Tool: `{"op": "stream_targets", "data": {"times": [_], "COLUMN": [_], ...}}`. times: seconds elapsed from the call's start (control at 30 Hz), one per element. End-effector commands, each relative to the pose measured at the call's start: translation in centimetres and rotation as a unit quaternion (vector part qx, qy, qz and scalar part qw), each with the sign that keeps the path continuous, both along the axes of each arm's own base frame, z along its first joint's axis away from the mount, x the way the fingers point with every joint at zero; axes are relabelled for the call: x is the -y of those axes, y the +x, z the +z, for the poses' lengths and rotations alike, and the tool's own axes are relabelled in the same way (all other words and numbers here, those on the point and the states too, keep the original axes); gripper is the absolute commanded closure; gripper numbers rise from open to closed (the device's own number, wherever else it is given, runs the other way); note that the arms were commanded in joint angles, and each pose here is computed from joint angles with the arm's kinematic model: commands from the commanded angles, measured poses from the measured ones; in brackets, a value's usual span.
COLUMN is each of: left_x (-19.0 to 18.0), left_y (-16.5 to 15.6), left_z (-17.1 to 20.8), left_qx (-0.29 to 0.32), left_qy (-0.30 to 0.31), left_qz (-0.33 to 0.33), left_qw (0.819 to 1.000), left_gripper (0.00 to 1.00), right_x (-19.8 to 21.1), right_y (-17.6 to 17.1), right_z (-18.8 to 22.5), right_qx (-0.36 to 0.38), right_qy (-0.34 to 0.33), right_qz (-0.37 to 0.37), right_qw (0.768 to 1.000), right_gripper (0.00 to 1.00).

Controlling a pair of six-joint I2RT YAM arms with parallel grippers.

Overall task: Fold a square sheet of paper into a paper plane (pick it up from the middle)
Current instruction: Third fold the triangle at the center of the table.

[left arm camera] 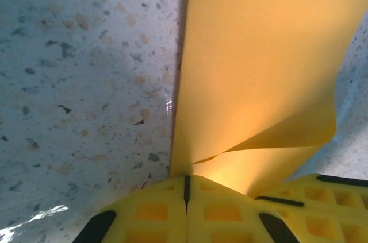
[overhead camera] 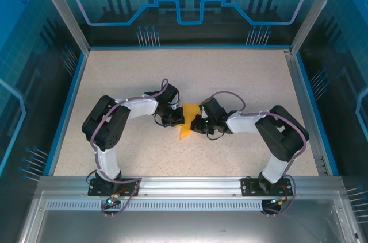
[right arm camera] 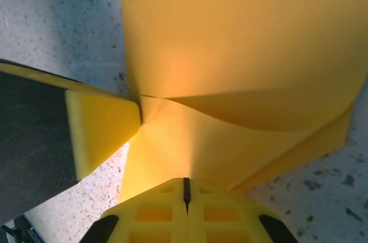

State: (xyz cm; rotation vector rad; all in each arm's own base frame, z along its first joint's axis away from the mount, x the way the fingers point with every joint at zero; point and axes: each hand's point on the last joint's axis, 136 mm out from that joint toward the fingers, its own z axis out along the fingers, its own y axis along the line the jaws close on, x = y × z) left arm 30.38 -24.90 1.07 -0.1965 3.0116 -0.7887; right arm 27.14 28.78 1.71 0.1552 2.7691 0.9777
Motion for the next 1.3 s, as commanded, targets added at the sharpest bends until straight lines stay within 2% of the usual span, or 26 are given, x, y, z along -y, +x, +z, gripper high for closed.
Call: {"op": "stream_targets", "data": {"times": [0.0, 0.3, 0.5, 0.73, 0.93, 1.13, 1.27], "left_x": [-4.7, -6.2, -7.0, -6.9, -6.6, -6.3, -6.3], "left_y": [-2.7, -3.1, -3.5, -3.5, -3.4, -3.4, -3.5], "left_z": [-4.6, -5.2, -5.6, -5.6, -5.5, -5.4, -5.4], "left_qx": [-0.037, -0.028, -0.026, -0.026, -0.024, -0.023, -0.024], "left_qy": [0.146, 0.227, 0.269, 0.274, 0.272, 0.27, 0.27], "left_qz": [-0.008, -0.026, -0.041, -0.043, -0.036, -0.033, -0.034], "left_qw": [0.989, 0.973, 0.962, 0.96, 0.961, 0.962, 0.962], "left_gripper": [0.94, 0.94, 0.95, 0.95, 0.95, 0.94, 0.94], "right_x": [-0.8, 1.9, 3.1, 4.2, 1.9, -0.4, 0.2], "right_y": [1.1, 0.7, 1.6, 2.8, 3.3, 2.8, 2.7], "right_z": [0.4, -2.0, -1.3, 0.6, 3.6, 1.4, 0.0], "right_qx": [0.009, -0.024, -0.02, -0.005, 0.034, 0.001, -0.014], "right_qy": [0.014, -0.023, -0.018, -0.008, 0.001, 0.008, -0.008], "right_qz": [0.003, -0.042, -0.066, -0.088, -0.055, -0.037, -0.05], "right_qw": [1.0, 0.999, 0.997, 0.996, 0.998, 0.999, 0.999], "right_gripper": [0.97, 0.97, 0.97, 0.97, 0.97, 0.97, 0.97]}}
